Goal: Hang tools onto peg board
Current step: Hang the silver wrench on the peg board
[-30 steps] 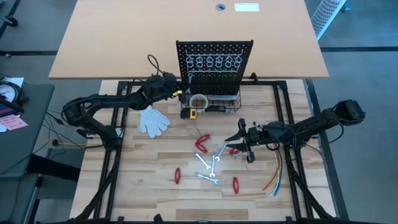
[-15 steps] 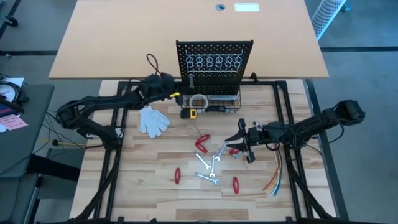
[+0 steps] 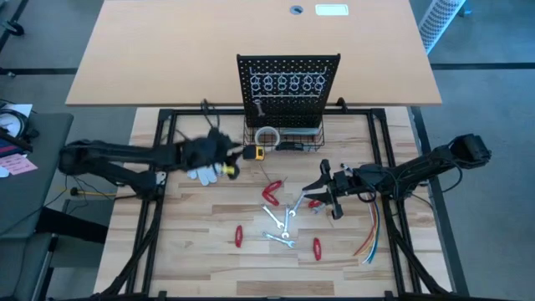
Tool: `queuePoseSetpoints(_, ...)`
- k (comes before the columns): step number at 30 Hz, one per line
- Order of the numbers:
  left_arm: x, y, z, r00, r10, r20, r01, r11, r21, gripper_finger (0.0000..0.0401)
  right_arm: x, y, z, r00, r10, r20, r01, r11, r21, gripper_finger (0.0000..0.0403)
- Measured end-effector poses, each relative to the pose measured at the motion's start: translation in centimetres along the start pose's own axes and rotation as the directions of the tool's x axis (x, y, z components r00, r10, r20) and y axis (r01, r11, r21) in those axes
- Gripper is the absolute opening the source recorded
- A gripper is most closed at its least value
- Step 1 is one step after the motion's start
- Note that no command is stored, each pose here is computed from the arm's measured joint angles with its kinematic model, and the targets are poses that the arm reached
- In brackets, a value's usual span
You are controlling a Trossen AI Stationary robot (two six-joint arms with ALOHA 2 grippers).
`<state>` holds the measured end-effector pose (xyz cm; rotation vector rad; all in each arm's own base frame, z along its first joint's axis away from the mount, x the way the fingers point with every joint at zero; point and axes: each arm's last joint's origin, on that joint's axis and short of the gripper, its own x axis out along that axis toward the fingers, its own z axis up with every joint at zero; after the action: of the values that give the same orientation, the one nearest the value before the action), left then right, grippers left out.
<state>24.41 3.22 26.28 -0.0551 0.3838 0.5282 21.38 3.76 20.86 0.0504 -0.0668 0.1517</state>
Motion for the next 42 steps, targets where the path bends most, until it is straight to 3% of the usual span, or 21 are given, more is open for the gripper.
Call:
queuePoseSetpoints(10,-3.5,-5.9,-7.3,0.998,-0.005,0.057,0.008,0.998,-0.055,0.0095,1.5,1.0,-1.2,0.999,0.045,-0.009,-0.045,0.999,-0.010,0.0102)
queuePoseSetpoints(18,-3.8,-7.9,-11.9,0.990,-0.002,0.139,0.013,0.997,-0.078,0.0095,7.9,1.3,-4.9,0.971,0.033,-0.239,-0.046,0.998,-0.047,0.0115)
queuePoseSetpoints(25,-1.8,-9.8,-13.2,0.996,0.020,0.089,-0.020,1.000,-0.001,0.0094,13.1,1.0,-6.8,0.835,-0.007,-0.550,0.011,1.000,0.004,0.0184)
queuePoseSetpoints(32,-0.8,-10.9,-13.3,0.997,0.033,0.074,-0.038,0.997,0.062,0.0094,16.2,0.9,-8.0,0.616,-0.160,-0.771,0.240,0.971,-0.009,0.0200)
queuePoseSetpoints(35,-0.7,-10.9,-13.2,0.997,0.031,0.076,-0.036,0.998,0.060,0.0095,16.6,1.1,-9.0,0.583,-0.158,-0.797,0.263,0.965,0.001,0.0191)
queuePoseSetpoints(42,-0.7,-10.9,-13.2,0.996,0.034,0.078,-0.038,0.998,0.057,0.0095,17.2,1.3,-11.4,0.558,-0.157,-0.815,0.251,0.968,-0.015,0.0165)
